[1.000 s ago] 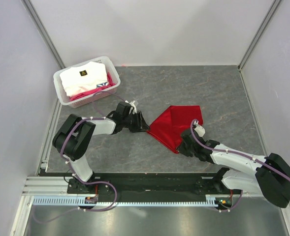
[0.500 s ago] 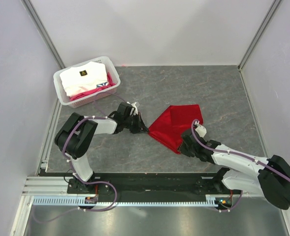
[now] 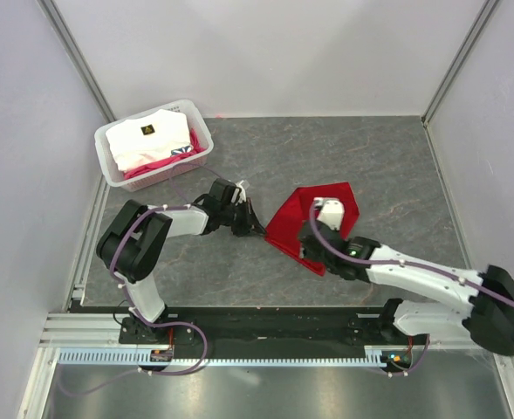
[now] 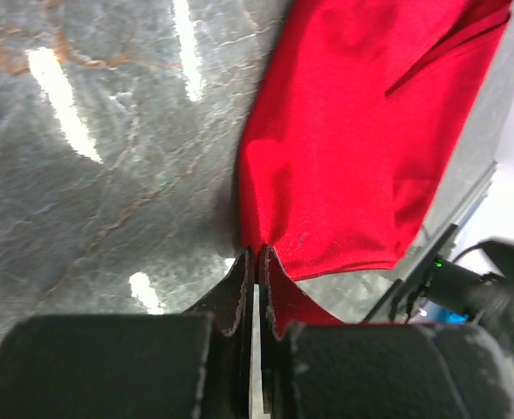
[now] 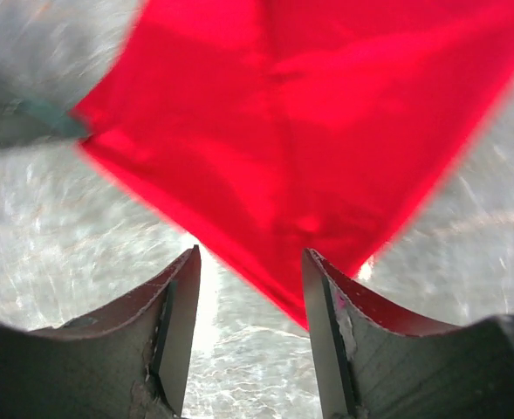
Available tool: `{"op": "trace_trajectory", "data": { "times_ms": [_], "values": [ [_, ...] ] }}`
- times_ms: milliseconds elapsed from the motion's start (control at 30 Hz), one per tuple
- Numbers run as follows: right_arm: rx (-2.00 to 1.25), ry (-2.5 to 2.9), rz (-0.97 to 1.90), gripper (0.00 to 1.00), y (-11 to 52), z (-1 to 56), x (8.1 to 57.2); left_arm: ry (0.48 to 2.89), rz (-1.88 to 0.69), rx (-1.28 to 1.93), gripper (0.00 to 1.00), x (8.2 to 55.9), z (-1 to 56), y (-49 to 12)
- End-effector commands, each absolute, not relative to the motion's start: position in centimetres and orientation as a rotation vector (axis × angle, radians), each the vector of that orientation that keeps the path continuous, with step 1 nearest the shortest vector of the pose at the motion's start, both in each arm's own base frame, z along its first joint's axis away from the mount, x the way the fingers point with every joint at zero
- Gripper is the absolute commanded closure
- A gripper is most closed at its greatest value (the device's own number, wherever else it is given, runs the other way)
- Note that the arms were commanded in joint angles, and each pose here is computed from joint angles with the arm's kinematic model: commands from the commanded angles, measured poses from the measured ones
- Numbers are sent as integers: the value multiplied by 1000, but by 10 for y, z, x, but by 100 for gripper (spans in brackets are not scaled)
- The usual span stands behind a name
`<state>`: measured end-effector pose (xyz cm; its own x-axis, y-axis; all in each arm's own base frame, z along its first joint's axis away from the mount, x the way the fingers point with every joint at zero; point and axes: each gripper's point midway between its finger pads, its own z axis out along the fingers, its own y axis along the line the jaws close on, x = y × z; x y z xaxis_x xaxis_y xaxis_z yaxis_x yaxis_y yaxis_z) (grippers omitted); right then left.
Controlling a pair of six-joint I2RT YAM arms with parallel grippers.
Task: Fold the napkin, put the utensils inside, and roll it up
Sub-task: Roll the napkin with the utensil
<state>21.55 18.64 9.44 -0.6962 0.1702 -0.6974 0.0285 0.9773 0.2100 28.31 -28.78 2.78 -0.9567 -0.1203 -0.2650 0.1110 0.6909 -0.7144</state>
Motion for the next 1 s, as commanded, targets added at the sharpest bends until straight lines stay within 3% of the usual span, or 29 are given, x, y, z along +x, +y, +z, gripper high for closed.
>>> {"op": "trace_trajectory", "data": {
  "times_ms": [0,333,967],
  "values": [
    [-140,2161,84,41,231,126,230,2569,-1237,-11,98,287,58,-301],
    [-456,2066,-74,37,311,103,233,2569,-1282,-46,98,290,64,-295],
    [-522,1967,-325,36,308,59,251,2575,-1296,-59,98,292,64,-292]
  ]
}}
